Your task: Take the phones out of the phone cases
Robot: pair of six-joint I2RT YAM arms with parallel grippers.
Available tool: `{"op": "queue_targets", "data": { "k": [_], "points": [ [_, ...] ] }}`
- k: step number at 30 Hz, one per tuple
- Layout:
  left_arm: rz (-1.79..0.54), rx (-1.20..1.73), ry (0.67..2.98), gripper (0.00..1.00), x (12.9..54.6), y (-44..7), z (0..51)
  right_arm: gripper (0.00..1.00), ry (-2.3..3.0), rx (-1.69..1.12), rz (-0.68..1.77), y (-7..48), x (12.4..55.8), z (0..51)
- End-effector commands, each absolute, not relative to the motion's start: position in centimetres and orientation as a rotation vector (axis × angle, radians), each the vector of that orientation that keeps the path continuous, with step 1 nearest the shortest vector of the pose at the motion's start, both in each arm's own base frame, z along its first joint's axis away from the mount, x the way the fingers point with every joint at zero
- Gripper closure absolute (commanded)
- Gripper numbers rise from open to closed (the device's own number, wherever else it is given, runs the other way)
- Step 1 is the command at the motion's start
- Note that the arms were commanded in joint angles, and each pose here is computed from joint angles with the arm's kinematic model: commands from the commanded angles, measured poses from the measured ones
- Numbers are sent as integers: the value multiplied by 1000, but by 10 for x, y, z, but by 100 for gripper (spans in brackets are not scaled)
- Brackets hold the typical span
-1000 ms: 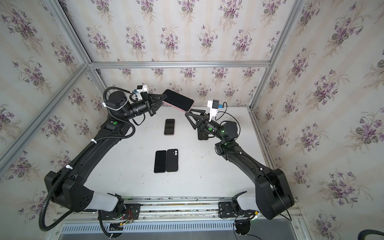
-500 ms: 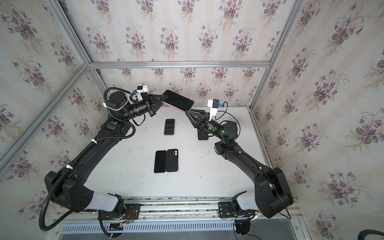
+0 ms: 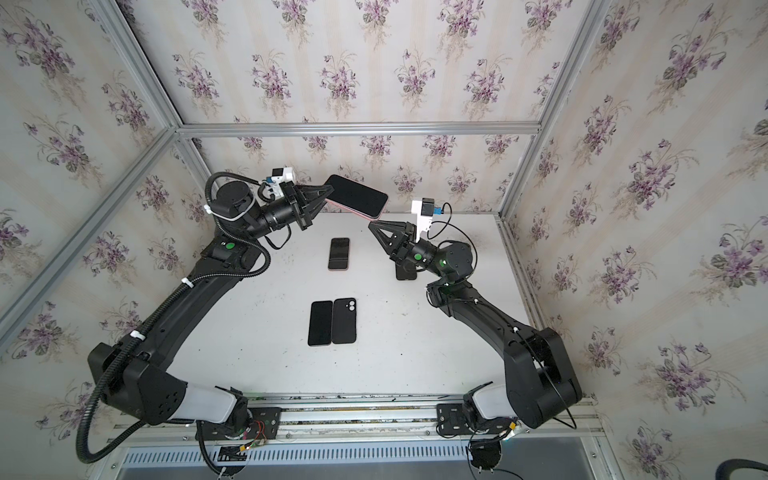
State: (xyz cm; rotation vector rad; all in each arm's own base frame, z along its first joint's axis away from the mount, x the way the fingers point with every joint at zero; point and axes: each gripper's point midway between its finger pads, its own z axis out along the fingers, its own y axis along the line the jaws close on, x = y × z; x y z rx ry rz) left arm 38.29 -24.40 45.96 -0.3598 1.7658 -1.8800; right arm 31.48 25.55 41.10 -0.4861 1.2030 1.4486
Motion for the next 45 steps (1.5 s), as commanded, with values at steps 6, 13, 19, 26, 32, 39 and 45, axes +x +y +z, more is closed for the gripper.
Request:
{"op": "queue_targets", "data": {
  "k": [6,13,19,26,32,39,45],
  "points": [
    [-1926,-278,1728,100,372,-247,476,47,1106,-502,1459,249,301,424],
    [-1924,-273,1731,100,371,-247,475,44,1109,-464,1442,246,307,429],
    [-1923,-261,1727,100,368,-247,476,45,1124,-447,1444,247,311,427],
    [-1931,-243,1714,100,364,-247,480,48,1162,-419,1429,248,320,418],
    [-1963,-238,1703,100,361,-249,485,51,1203,-392,1399,248,330,407],
    [-1995,-230,1699,100,357,-253,488,52,1267,-372,1326,248,342,395],
    [-2021,-215,1683,100,355,-255,494,51,1308,-319,1248,242,354,385]
  ]
}}
